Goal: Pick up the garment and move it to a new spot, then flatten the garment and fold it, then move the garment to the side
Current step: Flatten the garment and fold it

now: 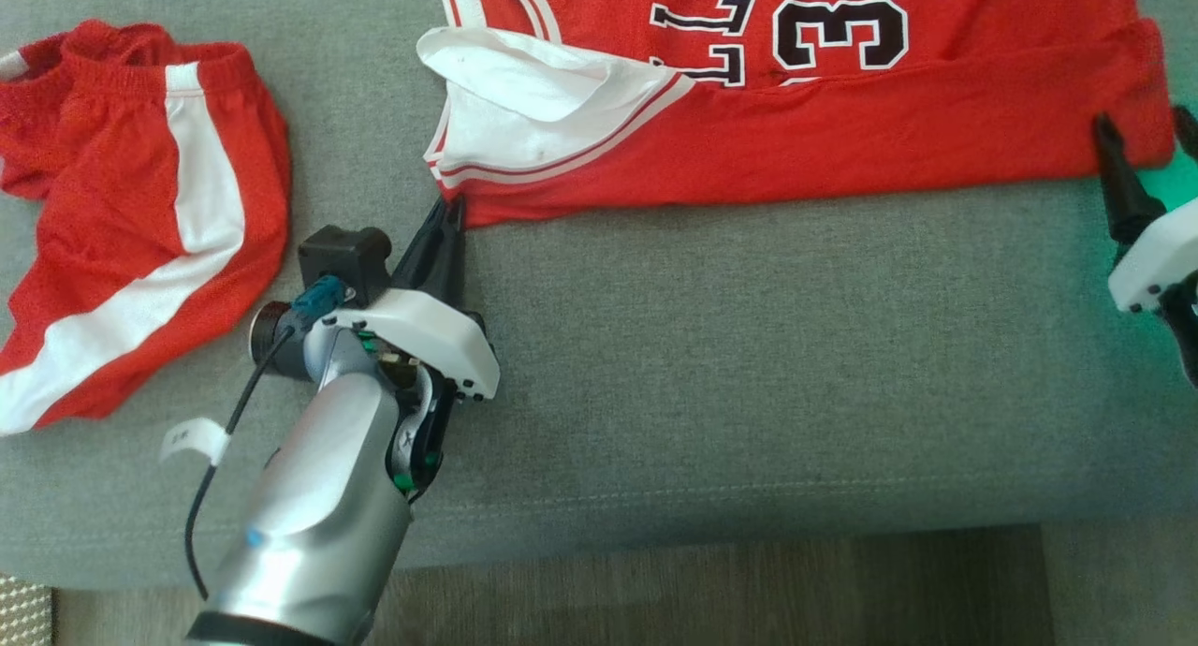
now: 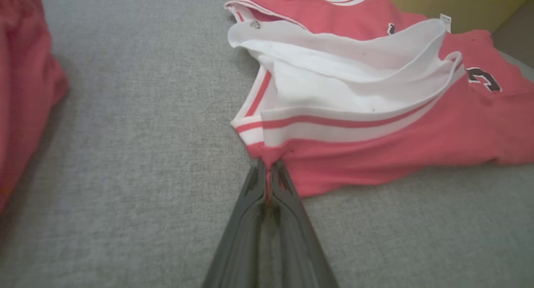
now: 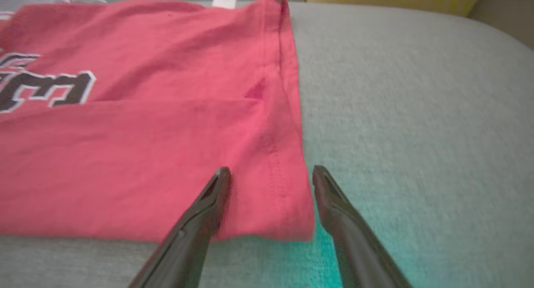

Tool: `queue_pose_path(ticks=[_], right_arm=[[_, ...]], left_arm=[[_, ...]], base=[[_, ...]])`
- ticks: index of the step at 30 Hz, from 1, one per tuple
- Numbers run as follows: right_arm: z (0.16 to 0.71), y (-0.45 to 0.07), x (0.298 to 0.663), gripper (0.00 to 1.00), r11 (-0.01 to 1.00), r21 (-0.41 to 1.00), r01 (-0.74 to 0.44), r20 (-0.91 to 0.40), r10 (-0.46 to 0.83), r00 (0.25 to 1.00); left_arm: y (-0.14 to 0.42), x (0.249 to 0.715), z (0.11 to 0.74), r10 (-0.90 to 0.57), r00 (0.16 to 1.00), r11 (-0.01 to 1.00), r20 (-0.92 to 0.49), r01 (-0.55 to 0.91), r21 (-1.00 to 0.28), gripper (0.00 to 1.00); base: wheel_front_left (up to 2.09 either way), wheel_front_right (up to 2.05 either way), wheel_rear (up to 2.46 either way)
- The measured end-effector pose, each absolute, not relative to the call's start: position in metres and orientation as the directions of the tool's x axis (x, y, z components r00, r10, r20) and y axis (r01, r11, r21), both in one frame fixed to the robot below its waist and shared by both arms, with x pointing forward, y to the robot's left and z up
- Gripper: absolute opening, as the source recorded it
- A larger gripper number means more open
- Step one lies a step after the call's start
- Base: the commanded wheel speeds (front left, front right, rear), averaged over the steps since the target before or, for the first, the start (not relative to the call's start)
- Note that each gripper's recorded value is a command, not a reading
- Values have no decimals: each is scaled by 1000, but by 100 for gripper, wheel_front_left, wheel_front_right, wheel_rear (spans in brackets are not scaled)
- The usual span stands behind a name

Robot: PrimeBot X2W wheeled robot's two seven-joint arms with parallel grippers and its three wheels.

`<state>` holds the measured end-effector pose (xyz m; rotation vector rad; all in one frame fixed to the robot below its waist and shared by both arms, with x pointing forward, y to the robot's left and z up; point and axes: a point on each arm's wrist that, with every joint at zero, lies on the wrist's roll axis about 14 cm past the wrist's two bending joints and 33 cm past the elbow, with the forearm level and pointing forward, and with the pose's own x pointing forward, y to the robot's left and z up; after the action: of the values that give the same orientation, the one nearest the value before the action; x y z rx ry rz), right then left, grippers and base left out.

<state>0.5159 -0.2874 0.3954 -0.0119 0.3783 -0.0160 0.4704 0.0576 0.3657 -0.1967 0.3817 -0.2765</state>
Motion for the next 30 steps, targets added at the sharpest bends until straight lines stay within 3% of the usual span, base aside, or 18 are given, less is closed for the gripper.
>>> queue_pose_path(ticks=[9, 10, 12, 16, 24, 30], right_arm=[[373, -296, 512, 100, 997, -24, 77, -451, -80, 889], [372, -294, 512, 90, 997, -18, 78, -458, -77, 886], [372, -293, 513, 0, 997, -14, 78, -465, -76, 882], [377, -285, 514, 0, 996, 29, 82, -460, -60, 886], [392, -294, 481, 0, 993, 87, 85, -455, -37, 890], [411, -302, 470, 0, 992, 102, 76, -433, -25, 901]], left_arm=[[56, 474, 365, -310, 893, 943, -327, 247, -221, 0], [56, 474, 366, -310, 894, 943, -323, 248, -220, 0], [56, 474, 367, -310, 895, 943, -322, 248, -219, 0], [57, 474, 372, -311, 900, 943, -307, 253, -215, 0], [68, 452, 408, -323, 926, 939, -198, 286, -192, 0], [71, 428, 423, -339, 916, 935, -215, 302, -186, 0]], base=[[0, 0, 0], [0, 0, 0], [0, 0, 0], [0, 0, 0], [0, 0, 0], [0, 0, 0]])
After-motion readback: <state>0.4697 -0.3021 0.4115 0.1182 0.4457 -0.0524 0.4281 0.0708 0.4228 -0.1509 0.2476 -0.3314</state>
